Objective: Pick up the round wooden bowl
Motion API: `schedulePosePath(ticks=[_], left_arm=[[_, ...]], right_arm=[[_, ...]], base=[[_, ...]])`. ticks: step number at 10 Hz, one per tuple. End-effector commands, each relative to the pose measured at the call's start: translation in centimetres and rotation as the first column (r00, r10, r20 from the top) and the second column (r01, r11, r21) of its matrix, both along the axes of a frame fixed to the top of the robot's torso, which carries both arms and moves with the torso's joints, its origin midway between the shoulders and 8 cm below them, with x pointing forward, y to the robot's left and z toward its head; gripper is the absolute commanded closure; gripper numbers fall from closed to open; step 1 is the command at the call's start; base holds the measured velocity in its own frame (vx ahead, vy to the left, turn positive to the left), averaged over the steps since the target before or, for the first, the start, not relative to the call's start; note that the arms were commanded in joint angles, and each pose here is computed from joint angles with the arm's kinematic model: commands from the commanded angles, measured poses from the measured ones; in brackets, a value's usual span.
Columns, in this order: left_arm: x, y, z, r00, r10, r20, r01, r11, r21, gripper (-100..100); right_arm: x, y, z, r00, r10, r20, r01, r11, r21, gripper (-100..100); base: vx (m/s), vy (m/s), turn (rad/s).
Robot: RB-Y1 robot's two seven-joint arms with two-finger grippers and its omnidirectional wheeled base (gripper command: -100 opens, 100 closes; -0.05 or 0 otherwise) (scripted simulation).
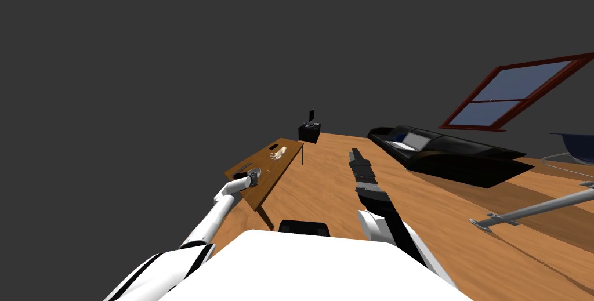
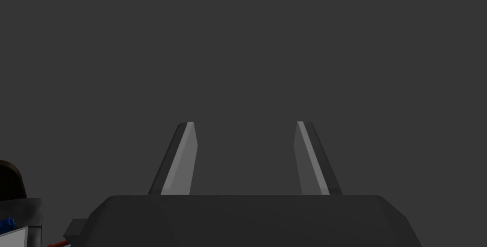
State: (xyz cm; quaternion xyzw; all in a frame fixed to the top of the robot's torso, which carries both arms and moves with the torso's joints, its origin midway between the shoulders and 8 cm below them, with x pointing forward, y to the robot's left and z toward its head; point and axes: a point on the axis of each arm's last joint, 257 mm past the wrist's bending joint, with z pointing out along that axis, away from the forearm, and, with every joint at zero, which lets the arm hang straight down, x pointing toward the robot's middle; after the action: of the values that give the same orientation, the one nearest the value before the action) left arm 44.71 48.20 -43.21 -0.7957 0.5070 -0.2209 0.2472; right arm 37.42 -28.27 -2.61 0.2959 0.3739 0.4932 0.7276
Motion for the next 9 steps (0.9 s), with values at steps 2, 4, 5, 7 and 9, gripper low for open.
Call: schedulePosePath(ticks=[2,4,5,7,9], left_arm=[[-1.9,1.0,-1.6,0.997,0.016,-0.078,-0.017,1.0,-0.009,-100],[-4.4,2.2,-3.2,0.986,0.033,-0.161,-0.036,0.999,-0.018,-100],[-5.7,2.7,-4.0,0.979,0.04,-0.198,-0.045,0.999,-0.022,-100],[-8.2,3.3,-5.5,0.963,0.051,-0.265,-0.06,0.998,-0.028,-100],[-10.4,3.5,-6.8,0.947,0.058,-0.315,-0.072,0.997,-0.032,-100]], right_arm=[[0.0,0.0,0.0,1.0,0.0,0.0,0.0,1.0,0.0,0],[0.0,0.0,0.0,1.0,0.0,0.0,0.0,1.0,0.0,0],[0.0,0.0,0.0,1.0,0.0,0.0,0.0,1.0,0.0,0],[0.0,0.0,0.0,1.0,0.0,0.0,0.0,1.0,0.0,0],[0.0,0.0,0.0,1.0,0.0,0.0,0.0,1.0,0.0,0]], base=[[0.107,0.029,-0.015],[0.079,0.043,-0.013],[0.103,0.059,-0.014],[0.114,0.084,-0.005],[0.082,0.107,0.002]])
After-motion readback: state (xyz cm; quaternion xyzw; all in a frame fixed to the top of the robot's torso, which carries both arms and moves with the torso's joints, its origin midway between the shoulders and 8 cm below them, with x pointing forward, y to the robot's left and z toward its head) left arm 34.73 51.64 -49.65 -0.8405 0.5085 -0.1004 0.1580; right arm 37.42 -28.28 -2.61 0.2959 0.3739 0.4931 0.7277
